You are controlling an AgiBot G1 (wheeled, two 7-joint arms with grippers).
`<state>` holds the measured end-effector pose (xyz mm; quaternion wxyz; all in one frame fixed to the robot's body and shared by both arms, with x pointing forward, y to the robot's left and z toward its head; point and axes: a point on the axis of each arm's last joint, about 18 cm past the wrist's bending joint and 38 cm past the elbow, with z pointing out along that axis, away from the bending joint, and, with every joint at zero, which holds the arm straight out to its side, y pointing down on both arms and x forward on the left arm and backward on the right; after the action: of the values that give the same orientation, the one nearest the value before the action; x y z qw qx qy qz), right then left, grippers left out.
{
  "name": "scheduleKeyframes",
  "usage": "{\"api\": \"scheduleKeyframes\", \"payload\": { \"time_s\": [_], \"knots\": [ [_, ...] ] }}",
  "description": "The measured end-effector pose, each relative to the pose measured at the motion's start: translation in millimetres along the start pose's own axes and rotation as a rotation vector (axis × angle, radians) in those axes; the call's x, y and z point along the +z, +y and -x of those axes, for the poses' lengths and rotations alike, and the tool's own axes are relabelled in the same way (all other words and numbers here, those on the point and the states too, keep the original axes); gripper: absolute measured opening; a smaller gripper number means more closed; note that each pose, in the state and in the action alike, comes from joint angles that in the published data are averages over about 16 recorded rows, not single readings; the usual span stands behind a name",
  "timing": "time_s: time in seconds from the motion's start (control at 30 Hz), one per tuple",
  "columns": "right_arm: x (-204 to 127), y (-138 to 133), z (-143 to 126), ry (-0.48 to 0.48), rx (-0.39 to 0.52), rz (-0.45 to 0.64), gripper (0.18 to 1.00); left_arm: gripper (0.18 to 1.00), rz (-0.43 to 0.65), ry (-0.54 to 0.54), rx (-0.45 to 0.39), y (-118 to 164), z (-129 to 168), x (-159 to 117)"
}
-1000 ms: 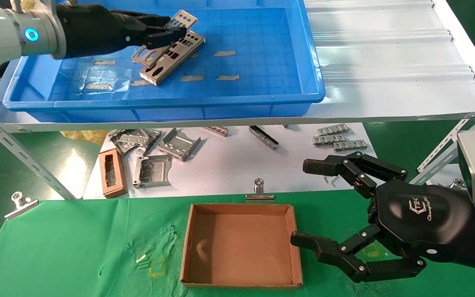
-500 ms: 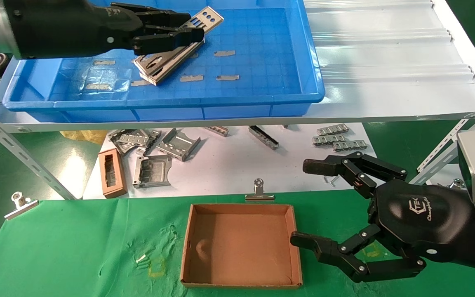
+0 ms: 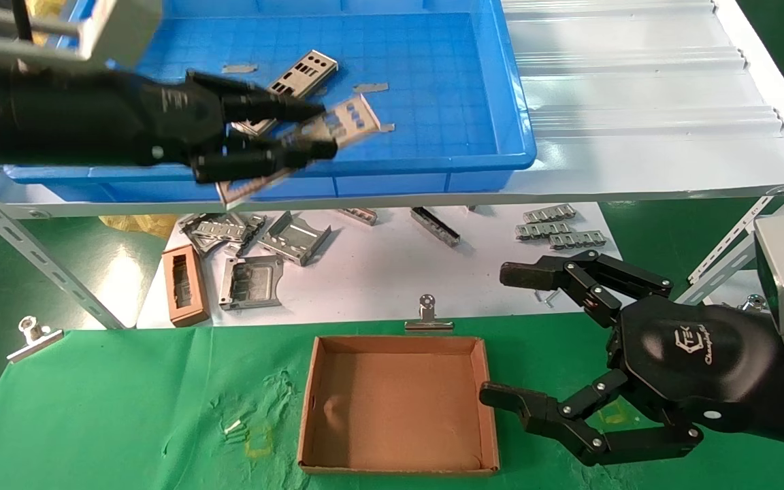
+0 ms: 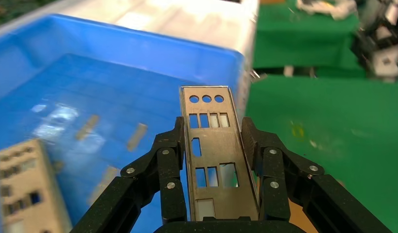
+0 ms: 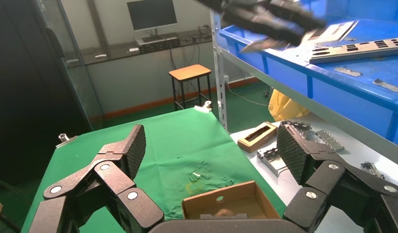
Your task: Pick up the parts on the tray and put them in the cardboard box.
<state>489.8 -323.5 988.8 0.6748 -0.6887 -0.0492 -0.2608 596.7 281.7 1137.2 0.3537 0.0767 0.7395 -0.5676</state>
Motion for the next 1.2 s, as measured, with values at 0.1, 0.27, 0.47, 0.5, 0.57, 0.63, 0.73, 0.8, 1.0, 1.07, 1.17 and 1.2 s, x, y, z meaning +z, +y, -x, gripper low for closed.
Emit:
{"api": "scheduleKeyframes", "payload": {
  "time_s": [0.1, 0.27, 0.47, 0.5, 0.57, 0.63, 0.73, 0.8, 1.0, 1.07, 1.17, 1.2],
  "knots": [
    [0, 0, 0, 0.0, 0.0, 0.0, 1.0, 0.454, 0.013, 0.047, 0.038, 9, -18, -3],
    [0, 0, 0, 0.0, 0.0, 0.0, 1.0, 0.454, 0.041, 0.143, 0.083, 29, -53, -2],
    [0, 0, 0, 0.0, 0.0, 0.0, 1.0, 0.454, 0.092, 0.217, 0.121, 62, -81, 16],
    [0, 0, 0, 0.0, 0.0, 0.0, 1.0, 0.454, 0.102, 0.222, 0.128, 69, -83, 21],
    [0, 0, 0, 0.0, 0.0, 0.0, 1.0, 0.454, 0.123, 0.228, 0.145, 82, -87, 34],
    [0, 0, 0, 0.0, 0.0, 0.0, 1.0, 0.454, 0.144, 0.229, 0.164, 96, -91, 49],
    [0, 0, 0, 0.0, 0.0, 0.0, 1.0, 0.454, 0.172, 0.223, 0.194, 116, -95, 74],
    [0, 0, 0, 0.0, 0.0, 0.0, 1.0, 0.453, 0.187, 0.217, 0.212, 128, -99, 91],
    [0, 0, 0, 0.0, 0.0, 0.0, 1.0, 0.453, 0.221, 0.193, 0.27, 157, -111, 136],
    [0, 0, 0, 0.0, 0.0, 0.0, 1.0, 0.453, 0.233, 0.187, 0.29, 164, -114, 148],
    [0, 0, 0, 0.0, 0.0, 0.0, 1.0, 0.453, 0.25, 0.184, 0.318, 174, -118, 161],
    [0, 0, 0, 0.0, 0.0, 0.0, 1.0, 0.453, 0.255, 0.183, 0.327, 176, -119, 164]
  ]
}}
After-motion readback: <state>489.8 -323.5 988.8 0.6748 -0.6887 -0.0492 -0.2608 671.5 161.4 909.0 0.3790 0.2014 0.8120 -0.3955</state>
